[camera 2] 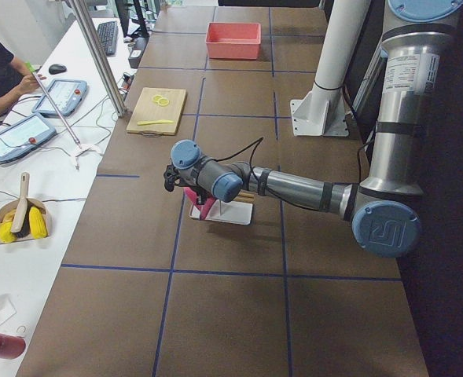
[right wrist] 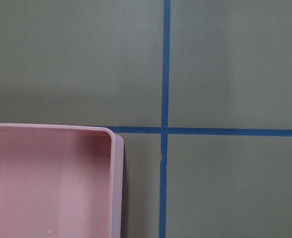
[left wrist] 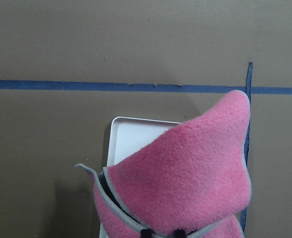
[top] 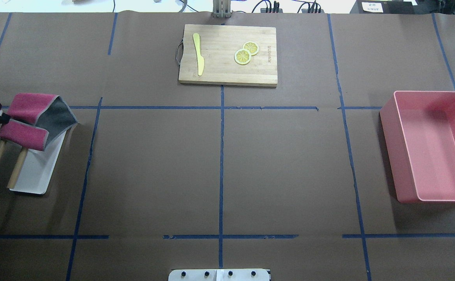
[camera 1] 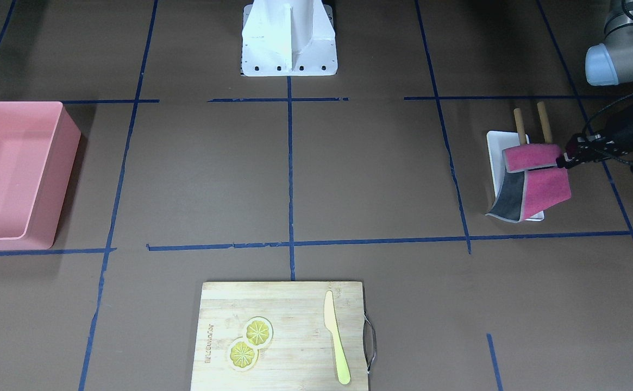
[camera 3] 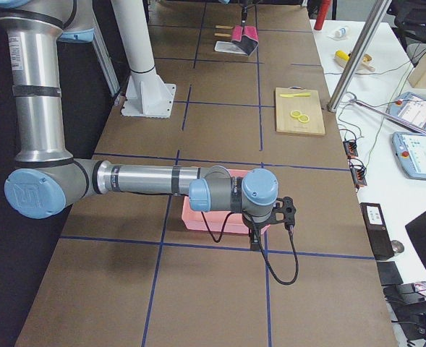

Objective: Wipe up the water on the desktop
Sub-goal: 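Reach the left gripper down and grasp the pink cloth on the white tray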

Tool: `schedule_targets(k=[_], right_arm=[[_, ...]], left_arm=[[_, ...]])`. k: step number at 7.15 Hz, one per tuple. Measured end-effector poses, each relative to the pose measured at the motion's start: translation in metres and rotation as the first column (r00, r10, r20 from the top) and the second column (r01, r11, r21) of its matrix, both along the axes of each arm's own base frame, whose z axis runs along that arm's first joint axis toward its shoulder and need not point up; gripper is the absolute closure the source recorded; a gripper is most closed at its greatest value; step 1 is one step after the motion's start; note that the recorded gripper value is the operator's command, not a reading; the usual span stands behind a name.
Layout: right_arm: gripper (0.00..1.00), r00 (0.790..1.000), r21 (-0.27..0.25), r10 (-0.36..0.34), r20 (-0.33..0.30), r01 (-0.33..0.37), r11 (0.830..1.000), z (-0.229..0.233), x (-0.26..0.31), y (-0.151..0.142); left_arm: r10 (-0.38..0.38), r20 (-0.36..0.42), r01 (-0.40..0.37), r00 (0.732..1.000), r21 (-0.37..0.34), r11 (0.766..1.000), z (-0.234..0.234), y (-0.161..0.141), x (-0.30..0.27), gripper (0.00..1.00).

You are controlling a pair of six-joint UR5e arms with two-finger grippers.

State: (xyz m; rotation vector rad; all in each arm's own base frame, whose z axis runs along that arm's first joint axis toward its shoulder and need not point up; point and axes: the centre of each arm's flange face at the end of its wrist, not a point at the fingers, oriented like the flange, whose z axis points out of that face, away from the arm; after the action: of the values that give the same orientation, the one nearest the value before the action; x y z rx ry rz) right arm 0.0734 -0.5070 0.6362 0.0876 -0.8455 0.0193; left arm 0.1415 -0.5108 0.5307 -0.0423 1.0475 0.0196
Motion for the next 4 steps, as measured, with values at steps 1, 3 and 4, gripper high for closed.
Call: schedule_targets(k=[1,3,4], right_arm=[[0.0,1.0,0.0,0.0,0.0,0.0,1.0,0.0,-0.0003,0.0],[0.0,1.0,0.001,-0.001,0.001,0.001,1.0,-0.0004,-0.0004,-0.0003],[0.0,1.0,0.001,-0.001,0.001,0.001,1.0,-0.0006,-0.0006,-0.0006]], left_arm=[[0.0,0.0,0.0,1.0,0.0,1.0,0.0,0.0,0.0,0.91],[0.002,0.0,-0.002,1.0,0.003,1.0,-0.0004,0.0001,0.0,0.97],[0.002,0.0,-0.002,1.0,0.004,1.0,-0.0007,0.0001,0.0,1.0]])
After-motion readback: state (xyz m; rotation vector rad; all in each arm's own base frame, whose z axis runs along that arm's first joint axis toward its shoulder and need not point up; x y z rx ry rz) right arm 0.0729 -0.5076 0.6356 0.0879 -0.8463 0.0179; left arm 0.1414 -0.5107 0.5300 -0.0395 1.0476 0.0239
